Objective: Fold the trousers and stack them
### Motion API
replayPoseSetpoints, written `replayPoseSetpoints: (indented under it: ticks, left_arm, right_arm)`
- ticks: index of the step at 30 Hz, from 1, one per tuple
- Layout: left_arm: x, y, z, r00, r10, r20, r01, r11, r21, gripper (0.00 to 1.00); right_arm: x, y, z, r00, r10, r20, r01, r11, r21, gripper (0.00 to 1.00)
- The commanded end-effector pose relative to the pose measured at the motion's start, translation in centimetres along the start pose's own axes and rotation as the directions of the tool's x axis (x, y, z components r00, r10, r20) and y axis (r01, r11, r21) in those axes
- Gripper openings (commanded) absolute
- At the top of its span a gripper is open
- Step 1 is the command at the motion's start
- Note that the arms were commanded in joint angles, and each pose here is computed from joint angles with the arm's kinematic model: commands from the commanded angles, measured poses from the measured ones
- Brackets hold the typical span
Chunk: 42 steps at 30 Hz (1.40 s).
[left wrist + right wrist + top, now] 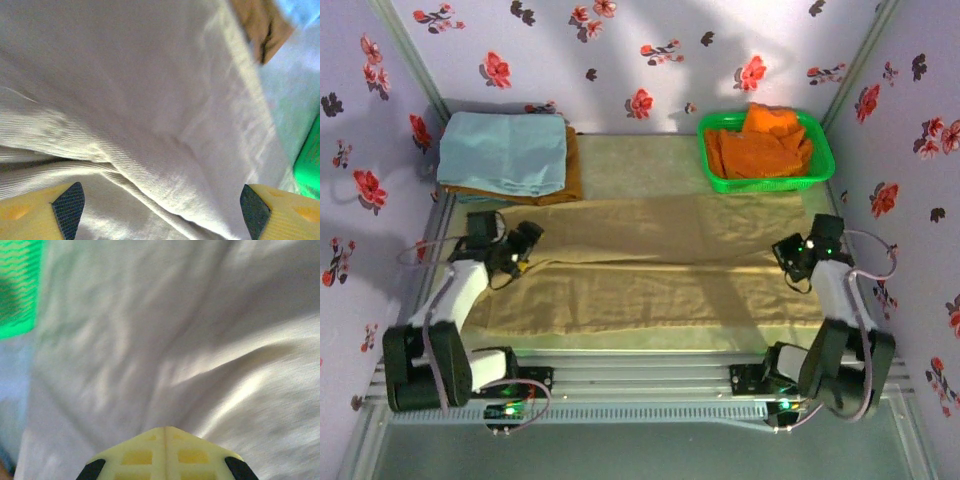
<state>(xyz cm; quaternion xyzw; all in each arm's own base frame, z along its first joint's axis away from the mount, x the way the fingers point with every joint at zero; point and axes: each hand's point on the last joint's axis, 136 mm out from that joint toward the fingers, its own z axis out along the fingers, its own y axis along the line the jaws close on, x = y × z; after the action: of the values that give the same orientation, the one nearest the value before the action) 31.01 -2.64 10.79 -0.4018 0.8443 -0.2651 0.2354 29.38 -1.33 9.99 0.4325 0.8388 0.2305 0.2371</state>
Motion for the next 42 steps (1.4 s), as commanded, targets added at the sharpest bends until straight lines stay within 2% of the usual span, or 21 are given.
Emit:
replayPoseSetpoints:
  ticks: [1,4,7,14,18,21,24,29,34,40,42]
  left_arm:
    - [-0.2,7.2,-3.1,0.988,-0.151,0.024,0.152,0.959,-0.240,0.84]
    - [-1.7,10.5,-6.5,0.950,-0.273,0.152,0.305,0.913,-0.272,0.84]
    - [-2.4,14.0,-9.2,0.885,-0.374,0.277,0.449,0.844,-0.294,0.85]
    - [-2.0,18.6,-8.7,0.766,-0.510,0.392,0.629,0.720,-0.292,0.80]
    - [-1.8,20.2,-8.8,0.708,-0.499,0.499,0.667,0.706,-0.239,0.72]
    - [-1.6,20.8,-8.8,0.713,-0.469,0.521,0.653,0.716,-0.248,0.67]
    - [-0.8,21.8,-8.1,0.735,-0.462,0.497,0.644,0.704,-0.298,0.50]
    - [0.4,23.2,-7.0,0.748,-0.465,0.473,0.643,0.683,-0.345,0.50]
    - [0.5,23.8,-6.7,0.764,-0.449,0.462,0.629,0.679,-0.379,0.61]
    - [0.2,24.2,-6.1,0.782,-0.444,0.438,0.613,0.677,-0.408,0.59]
    - [0.2,23.9,-6.2,0.790,-0.438,0.428,0.602,0.685,-0.410,0.52]
  right_arm:
    - [3.9,1.8,-0.4,0.992,-0.096,-0.080,0.094,0.995,-0.031,0.09]
    - [6.3,3.4,-0.3,0.980,-0.159,-0.119,0.150,0.985,-0.086,0.13]
    - [7.8,4.0,-0.2,0.971,-0.196,-0.140,0.179,0.976,-0.124,0.17]
    - [10.0,3.3,-0.7,0.956,-0.222,-0.191,0.188,0.966,-0.179,0.21]
    - [10.7,2.7,-1.4,0.948,-0.246,-0.202,0.210,0.961,-0.182,0.26]
    - [10.8,2.6,-1.7,0.948,-0.253,-0.195,0.216,0.957,-0.193,0.29]
    - [10.9,2.7,-2.0,0.942,-0.273,-0.198,0.235,0.952,-0.196,0.30]
    - [11.0,2.3,-2.1,0.938,-0.283,-0.202,0.247,0.951,-0.185,0.35]
    - [10.9,2.1,-2.0,0.936,-0.290,-0.197,0.258,0.950,-0.174,0.41]
    - [10.8,2.3,-2.1,0.937,-0.290,-0.194,0.258,0.950,-0.174,0.42]
    - [10.7,2.3,-2.3,0.938,-0.289,-0.190,0.257,0.951,-0.174,0.42]
